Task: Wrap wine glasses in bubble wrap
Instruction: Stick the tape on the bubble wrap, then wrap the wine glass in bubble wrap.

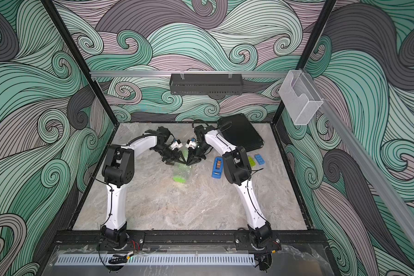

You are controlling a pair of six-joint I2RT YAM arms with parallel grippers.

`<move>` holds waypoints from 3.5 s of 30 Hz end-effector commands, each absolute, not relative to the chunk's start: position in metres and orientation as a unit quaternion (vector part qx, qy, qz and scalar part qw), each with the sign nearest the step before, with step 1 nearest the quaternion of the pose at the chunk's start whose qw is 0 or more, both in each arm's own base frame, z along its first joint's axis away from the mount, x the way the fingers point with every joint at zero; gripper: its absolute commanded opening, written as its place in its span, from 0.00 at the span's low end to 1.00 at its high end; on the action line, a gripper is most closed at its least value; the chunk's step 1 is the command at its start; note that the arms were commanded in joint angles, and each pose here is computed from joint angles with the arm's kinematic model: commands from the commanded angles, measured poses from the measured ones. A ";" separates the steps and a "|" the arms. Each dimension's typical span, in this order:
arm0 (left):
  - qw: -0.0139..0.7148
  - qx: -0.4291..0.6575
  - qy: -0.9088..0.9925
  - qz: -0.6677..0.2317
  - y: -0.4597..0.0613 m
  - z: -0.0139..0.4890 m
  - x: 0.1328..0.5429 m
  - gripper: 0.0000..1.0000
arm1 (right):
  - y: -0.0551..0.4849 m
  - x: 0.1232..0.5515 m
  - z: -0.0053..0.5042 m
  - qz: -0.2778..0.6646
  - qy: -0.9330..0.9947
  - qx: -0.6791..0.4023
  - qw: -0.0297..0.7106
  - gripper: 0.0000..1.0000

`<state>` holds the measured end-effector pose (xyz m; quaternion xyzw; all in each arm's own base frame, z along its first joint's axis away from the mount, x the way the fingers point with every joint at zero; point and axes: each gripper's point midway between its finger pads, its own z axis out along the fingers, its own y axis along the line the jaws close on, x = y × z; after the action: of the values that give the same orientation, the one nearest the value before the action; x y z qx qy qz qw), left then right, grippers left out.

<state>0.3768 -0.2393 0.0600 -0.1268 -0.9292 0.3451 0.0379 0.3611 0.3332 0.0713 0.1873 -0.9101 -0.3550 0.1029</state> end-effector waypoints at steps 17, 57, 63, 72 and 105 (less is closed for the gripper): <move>0.039 -0.136 -0.930 0.338 -0.245 0.054 0.379 0.62 | 0.289 0.359 0.090 -0.314 -0.930 0.175 0.074 0.26; 0.022 -0.136 -0.928 0.347 -0.247 0.073 0.380 0.77 | 0.290 0.382 0.047 -0.263 -0.954 0.137 0.037 0.03; -0.007 -0.137 -0.924 0.356 -0.246 0.100 0.383 0.91 | 0.270 0.380 0.085 -0.287 -0.950 0.122 0.009 0.14; -0.005 -0.125 -0.936 0.328 -0.233 0.093 0.395 0.99 | 0.287 0.407 0.125 -0.378 -0.920 0.102 -0.031 0.52; -0.208 -0.405 -0.890 0.015 -0.148 0.062 0.364 0.72 | 0.322 0.451 0.187 -0.366 -0.889 0.238 -0.140 0.45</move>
<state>0.3413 -0.1495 0.0602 -0.4083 -0.8923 0.0496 -0.1860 0.4541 0.3214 0.1553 0.2160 -0.8969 -0.3706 -0.1077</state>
